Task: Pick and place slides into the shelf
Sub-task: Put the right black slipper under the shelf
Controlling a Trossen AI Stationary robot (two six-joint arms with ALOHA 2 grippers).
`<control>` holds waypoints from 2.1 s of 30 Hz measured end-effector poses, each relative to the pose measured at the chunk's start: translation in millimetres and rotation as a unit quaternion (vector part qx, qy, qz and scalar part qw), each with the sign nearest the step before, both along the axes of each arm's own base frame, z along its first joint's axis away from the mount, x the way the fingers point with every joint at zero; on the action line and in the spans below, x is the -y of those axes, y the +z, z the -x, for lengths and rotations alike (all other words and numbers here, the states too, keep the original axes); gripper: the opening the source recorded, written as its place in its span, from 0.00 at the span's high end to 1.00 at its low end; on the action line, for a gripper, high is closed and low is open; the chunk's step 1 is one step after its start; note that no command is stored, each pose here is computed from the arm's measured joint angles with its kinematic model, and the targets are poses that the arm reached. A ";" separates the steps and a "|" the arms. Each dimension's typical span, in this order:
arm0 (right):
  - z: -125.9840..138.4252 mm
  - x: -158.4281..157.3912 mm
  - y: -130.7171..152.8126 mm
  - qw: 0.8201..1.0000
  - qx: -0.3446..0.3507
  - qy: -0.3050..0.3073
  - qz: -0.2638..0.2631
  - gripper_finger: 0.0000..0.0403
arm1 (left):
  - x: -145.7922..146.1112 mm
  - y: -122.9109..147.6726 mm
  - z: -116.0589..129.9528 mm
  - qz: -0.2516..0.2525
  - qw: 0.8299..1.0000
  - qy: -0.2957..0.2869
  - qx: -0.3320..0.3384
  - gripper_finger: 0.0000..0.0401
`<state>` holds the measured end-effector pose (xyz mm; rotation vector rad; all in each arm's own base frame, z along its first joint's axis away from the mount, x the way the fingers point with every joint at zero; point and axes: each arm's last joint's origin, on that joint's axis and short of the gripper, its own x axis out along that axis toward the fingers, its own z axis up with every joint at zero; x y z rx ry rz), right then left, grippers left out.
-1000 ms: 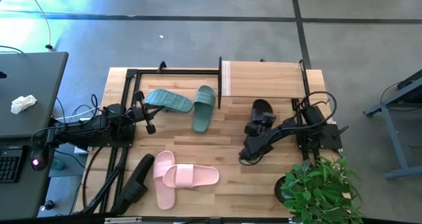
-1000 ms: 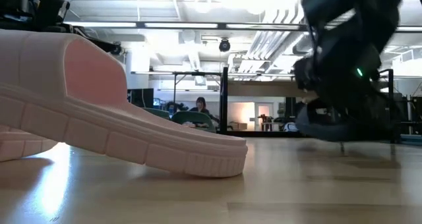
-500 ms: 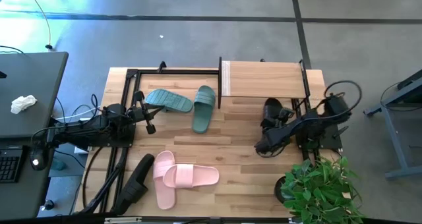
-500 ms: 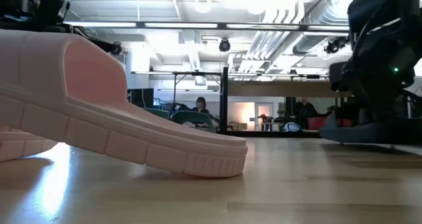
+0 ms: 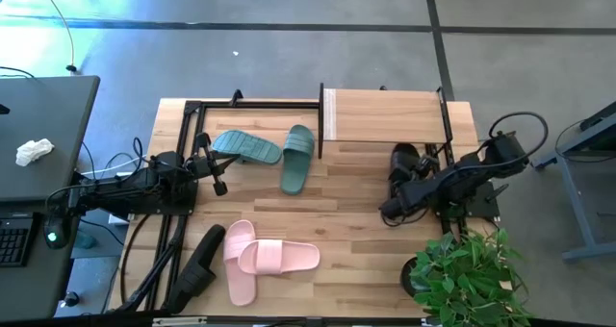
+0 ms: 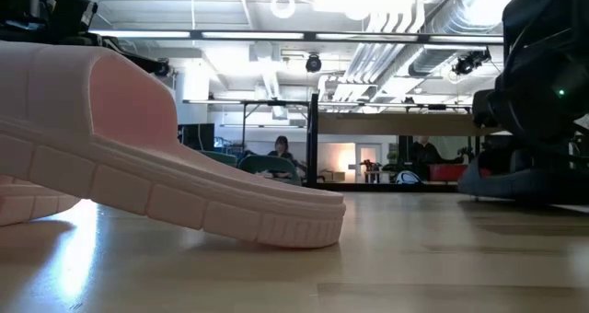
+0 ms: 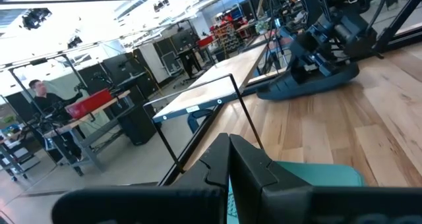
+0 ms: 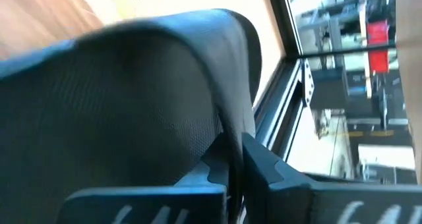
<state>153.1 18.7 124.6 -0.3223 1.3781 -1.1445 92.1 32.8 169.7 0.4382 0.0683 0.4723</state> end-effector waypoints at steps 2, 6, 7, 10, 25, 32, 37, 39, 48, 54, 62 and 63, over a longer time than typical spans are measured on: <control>1.6 0.9 0.6 1.000 0.000 -0.017 -0.003 1.00 | 0.0 0.0 0.0 0.000 1.000 0.000 0.000 1.00; 3.5 1.2 1.5 0.999 0.005 -0.038 -0.001 1.00 | 0.0 0.0 0.0 0.000 1.000 0.000 0.000 1.00; 3.4 1.1 1.5 0.999 0.005 -0.038 -0.002 1.00 | 0.0 0.0 0.0 0.000 1.000 0.000 0.000 1.00; 3.4 1.1 1.3 0.999 0.005 -0.040 -0.004 1.00 | 0.0 0.0 0.0 0.000 1.000 0.000 0.000 1.00; -11.2 -3.6 10.2 0.998 0.022 -0.042 -0.029 0.71 | 0.0 0.0 0.0 0.000 1.000 0.000 0.000 1.00; -12.0 -3.5 11.2 0.999 0.024 -0.040 -0.024 0.53 | 0.0 0.0 0.0 0.000 1.000 0.000 0.000 1.00; -19.9 -5.6 21.2 0.998 0.037 -0.047 -0.022 0.50 | 0.0 -0.1 0.0 0.000 1.000 0.000 0.000 1.00; -25.6 -7.3 27.7 0.998 0.044 -0.044 -0.022 0.49 | 0.0 0.0 0.0 0.000 1.000 0.000 0.000 1.00; -56.6 -23.7 71.3 0.994 0.086 -0.037 -0.062 0.49 | 0.0 -0.1 0.0 0.000 1.000 0.000 0.000 1.00; -84.7 -39.2 105.1 0.980 0.134 0.010 -0.144 0.53 | 0.0 0.0 0.0 0.000 1.000 0.000 0.000 1.00; -118.6 -56.8 129.4 0.921 0.204 0.092 -0.320 0.70 | 0.0 -0.1 0.0 0.000 1.000 0.000 0.000 1.00; -118.4 -56.8 129.8 0.921 0.204 0.089 -0.320 0.71 | 0.0 0.0 0.0 0.000 1.000 0.000 0.000 1.00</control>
